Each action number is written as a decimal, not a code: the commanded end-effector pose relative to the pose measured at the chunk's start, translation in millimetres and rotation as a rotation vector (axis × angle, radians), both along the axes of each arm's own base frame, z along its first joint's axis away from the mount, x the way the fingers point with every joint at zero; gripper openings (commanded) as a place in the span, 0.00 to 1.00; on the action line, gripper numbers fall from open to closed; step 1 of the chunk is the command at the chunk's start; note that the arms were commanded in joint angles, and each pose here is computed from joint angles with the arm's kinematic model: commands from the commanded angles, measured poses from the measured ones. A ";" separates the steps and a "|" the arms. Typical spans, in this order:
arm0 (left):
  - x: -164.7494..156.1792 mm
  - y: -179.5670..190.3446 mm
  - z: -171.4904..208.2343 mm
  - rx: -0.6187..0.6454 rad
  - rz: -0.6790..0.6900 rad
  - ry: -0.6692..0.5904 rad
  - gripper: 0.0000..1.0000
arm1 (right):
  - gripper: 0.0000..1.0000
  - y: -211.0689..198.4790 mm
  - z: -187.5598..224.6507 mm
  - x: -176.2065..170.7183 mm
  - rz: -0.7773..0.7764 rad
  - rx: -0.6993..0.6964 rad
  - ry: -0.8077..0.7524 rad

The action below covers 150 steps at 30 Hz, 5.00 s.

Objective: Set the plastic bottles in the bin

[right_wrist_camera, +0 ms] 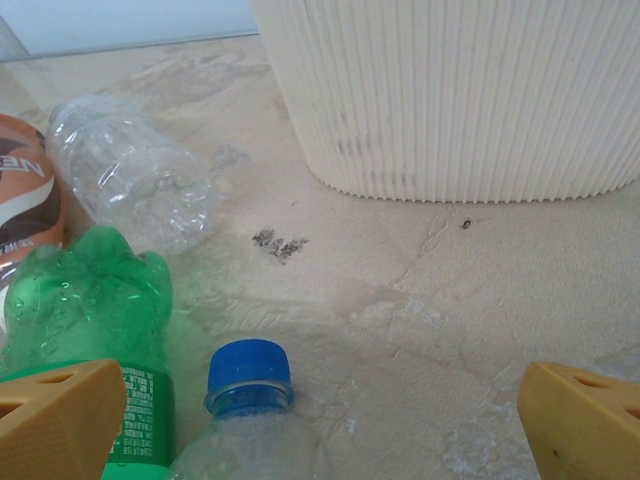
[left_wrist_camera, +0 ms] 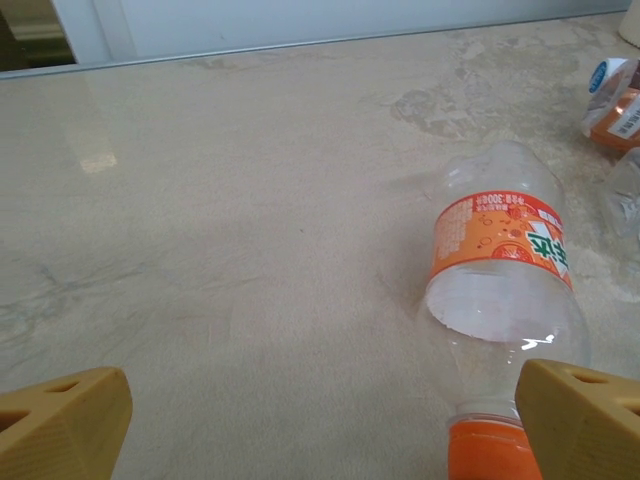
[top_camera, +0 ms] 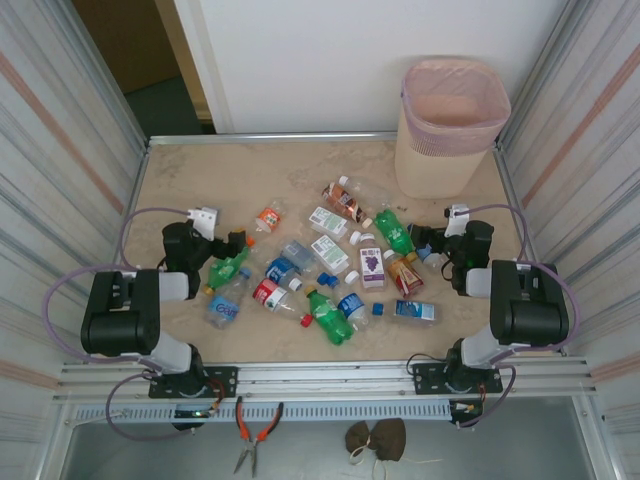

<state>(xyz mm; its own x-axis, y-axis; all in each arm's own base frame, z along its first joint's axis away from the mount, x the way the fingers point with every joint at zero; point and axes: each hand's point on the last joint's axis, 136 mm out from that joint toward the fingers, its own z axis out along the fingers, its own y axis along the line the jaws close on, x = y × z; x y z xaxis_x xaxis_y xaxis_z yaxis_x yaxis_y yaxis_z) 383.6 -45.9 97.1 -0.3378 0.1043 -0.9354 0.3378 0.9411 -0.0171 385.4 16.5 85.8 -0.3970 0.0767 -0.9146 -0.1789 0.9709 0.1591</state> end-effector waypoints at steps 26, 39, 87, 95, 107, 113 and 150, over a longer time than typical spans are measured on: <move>-38.8 -20.4 66.2 -0.209 0.100 0.538 0.96 | 0.93 24.6 56.7 -53.3 -0.049 0.035 0.360; -51.2 -26.7 103.3 -0.048 -0.059 0.513 0.98 | 0.78 71.8 50.6 -52.9 0.065 -0.093 0.615; -44.2 21.1 112.6 -0.303 0.061 0.411 0.99 | 0.65 106.9 -52.7 11.1 0.174 -0.448 0.897; -44.7 22.7 113.7 -0.308 0.065 0.406 0.99 | 0.64 107.7 -22.0 11.5 0.157 -0.460 0.834; -44.9 20.6 112.2 -0.321 0.057 0.410 0.98 | 0.63 116.9 93.5 10.9 0.149 -0.354 0.605; -43.0 20.1 111.5 -0.327 0.052 0.415 0.97 | 0.63 119.4 170.3 18.7 0.151 -0.239 0.434; -45.1 20.8 112.5 -0.304 0.049 0.397 0.95 | 0.61 11.6 285.9 226.7 -0.079 0.044 0.012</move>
